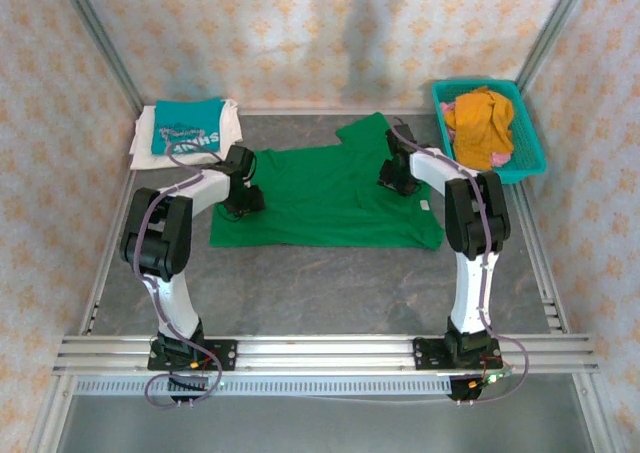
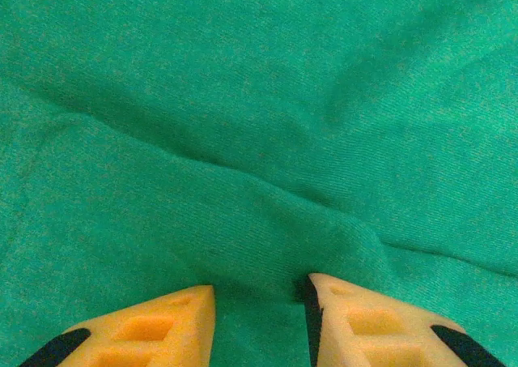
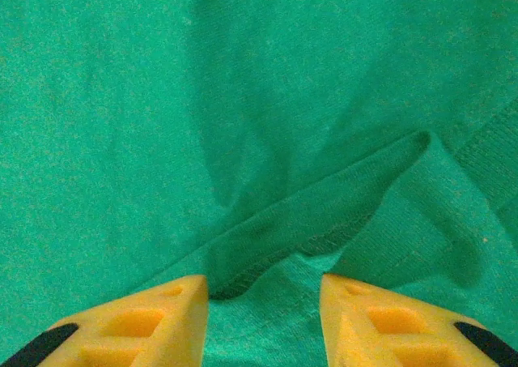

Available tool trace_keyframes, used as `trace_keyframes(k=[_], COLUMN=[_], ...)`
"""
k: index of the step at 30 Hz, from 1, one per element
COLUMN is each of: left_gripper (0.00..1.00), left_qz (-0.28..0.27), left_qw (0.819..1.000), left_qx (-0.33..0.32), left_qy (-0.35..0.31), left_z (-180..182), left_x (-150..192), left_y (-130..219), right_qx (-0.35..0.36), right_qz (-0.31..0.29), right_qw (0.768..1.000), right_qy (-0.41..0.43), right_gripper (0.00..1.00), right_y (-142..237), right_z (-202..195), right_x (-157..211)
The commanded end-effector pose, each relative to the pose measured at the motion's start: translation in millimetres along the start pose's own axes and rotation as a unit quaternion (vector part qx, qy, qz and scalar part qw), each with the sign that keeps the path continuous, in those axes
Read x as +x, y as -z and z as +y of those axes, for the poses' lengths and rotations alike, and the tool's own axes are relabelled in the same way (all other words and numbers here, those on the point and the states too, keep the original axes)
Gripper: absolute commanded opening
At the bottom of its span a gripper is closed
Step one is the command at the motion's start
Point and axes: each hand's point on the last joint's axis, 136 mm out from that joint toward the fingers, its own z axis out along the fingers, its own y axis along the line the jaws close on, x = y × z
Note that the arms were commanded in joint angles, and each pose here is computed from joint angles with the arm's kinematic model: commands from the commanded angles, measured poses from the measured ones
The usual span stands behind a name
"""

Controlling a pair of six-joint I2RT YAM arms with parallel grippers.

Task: Fold and stack the t-shirts

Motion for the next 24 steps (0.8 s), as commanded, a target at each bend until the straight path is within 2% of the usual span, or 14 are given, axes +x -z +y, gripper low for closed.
trace_keyframes(k=[1, 7, 12, 16, 19, 24], left_gripper=[0.35, 0.36, 0.36, 0.36, 0.37, 0.37], left_qz=[-0.006, -0.013, -0.010, 0.002, 0.010, 0.007], left_qw=[1.000, 1.000, 1.000, 1.000, 1.000, 1.000], left_qx=[-0.012, -0.017, -0.018, -0.025, -0.024, -0.019], left_qy=[-0.003, -0.001, -0.004, -0.006, -0.007, 0.000], left_z=[4, 7, 9, 14, 15, 21], left_x=[-5, -7, -2, 6, 11, 25], left_y=[-5, -5, -10, -20, -24, -13], right_qx=[0.002, 0.010, -0.006, -0.011, -0.011, -0.011], right_qz=[-0.003, -0.006, -0.030, -0.016, 0.002, -0.002], right_qw=[1.000, 1.000, 0.999, 0.999, 0.999, 0.997], right_qy=[-0.011, -0.019, -0.033, -0.042, -0.051, -0.071], right_gripper=[0.40, 0.36, 0.38, 0.37, 0.36, 0.36], right_y=[-6, -20, -23, -37, -41, -26], right_z=[4, 2, -3, -10, -14, -32], right_x=[-12, -14, -17, -13, -4, 21])
